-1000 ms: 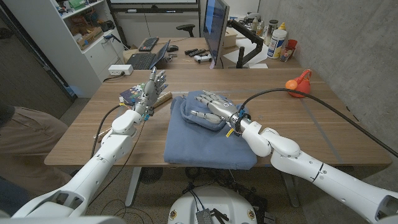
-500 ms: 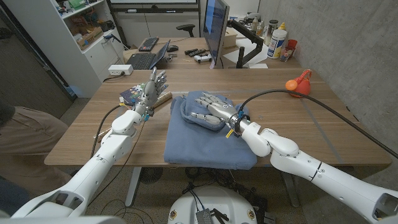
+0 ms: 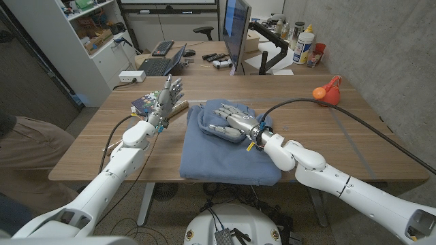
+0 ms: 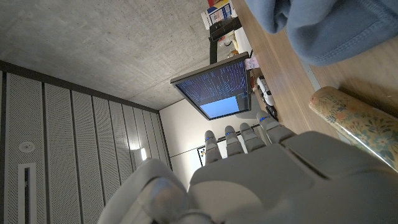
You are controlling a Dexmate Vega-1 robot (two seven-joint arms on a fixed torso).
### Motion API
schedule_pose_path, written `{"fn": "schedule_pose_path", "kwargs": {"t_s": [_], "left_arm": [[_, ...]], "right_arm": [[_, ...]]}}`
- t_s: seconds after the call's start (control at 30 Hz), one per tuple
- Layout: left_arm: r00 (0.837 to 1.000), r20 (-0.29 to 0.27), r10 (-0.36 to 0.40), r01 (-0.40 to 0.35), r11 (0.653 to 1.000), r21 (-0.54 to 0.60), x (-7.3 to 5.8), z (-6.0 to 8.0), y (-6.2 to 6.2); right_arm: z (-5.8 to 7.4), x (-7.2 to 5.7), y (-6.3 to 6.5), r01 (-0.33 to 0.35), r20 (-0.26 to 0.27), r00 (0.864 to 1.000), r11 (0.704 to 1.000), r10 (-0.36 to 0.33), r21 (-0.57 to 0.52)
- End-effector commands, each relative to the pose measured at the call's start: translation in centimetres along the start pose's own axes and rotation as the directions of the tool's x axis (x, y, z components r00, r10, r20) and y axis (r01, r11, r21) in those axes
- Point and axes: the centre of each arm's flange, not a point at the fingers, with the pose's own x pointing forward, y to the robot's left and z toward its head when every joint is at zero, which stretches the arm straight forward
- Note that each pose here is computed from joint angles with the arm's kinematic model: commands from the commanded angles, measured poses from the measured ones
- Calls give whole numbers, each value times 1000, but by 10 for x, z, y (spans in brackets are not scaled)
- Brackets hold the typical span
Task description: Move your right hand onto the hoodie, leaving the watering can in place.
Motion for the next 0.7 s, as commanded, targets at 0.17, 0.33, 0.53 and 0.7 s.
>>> {"fn": "schedule_pose_path", "kwargs": {"t_s": [0.17, 0.33, 0.53, 0.7], "left_arm": [[1000, -3, -15, 15, 1000, 3, 1, -2, -1], [1000, -3, -14, 14, 1000, -1, 2, -2, 0], [1000, -4, -19, 19, 1000, -3, 3, -4, 0], [1000, -1, -24, 24, 1000, -4, 5, -4, -1]], "right_arm": [[-3, 2, 6, -18, -11, 1000, 1000, 18, 20], [-4, 4, 8, -27, -15, 1000, 999, 27, 34], [-5, 3, 10, -33, -21, 999, 998, 35, 55], [-5, 3, 11, -34, -29, 999, 998, 36, 60]]}}
